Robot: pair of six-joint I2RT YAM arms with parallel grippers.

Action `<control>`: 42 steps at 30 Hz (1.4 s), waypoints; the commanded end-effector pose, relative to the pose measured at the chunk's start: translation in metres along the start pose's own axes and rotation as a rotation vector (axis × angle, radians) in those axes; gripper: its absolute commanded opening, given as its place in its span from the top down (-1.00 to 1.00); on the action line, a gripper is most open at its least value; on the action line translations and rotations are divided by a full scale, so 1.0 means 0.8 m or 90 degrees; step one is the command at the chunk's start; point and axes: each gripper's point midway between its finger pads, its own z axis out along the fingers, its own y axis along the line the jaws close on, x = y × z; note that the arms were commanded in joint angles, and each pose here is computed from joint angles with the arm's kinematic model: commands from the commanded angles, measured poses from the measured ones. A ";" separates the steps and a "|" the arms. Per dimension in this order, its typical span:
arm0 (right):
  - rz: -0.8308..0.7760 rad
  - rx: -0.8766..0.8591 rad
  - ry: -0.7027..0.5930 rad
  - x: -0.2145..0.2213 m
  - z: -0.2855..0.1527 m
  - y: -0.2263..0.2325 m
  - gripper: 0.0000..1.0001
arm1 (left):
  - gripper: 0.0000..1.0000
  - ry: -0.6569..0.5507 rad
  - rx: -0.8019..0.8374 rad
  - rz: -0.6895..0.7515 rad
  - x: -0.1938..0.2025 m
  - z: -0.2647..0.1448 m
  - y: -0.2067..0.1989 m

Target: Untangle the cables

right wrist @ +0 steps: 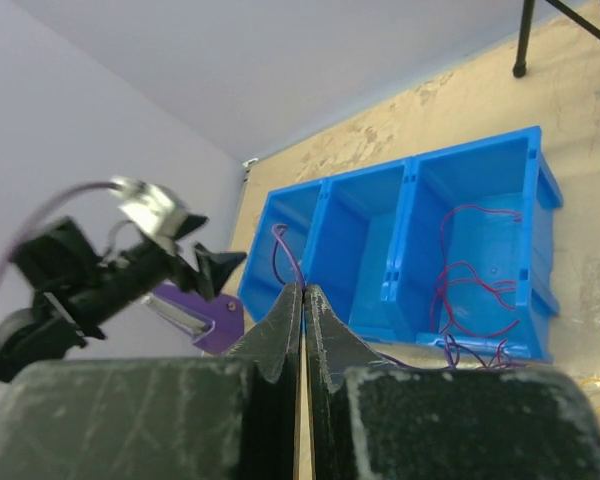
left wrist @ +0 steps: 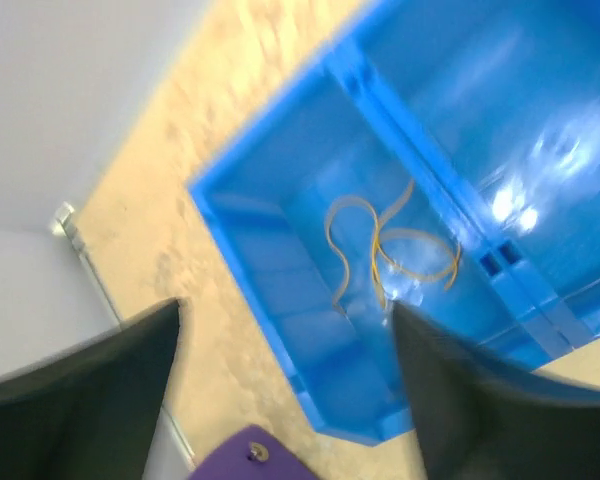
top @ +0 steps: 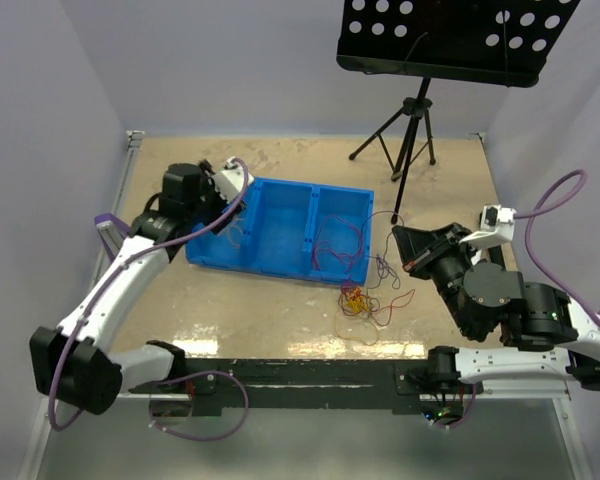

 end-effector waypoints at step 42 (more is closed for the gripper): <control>0.057 0.006 0.201 0.121 -0.020 -0.035 1.00 | -0.43 -0.151 0.692 0.150 -0.012 -0.095 -0.321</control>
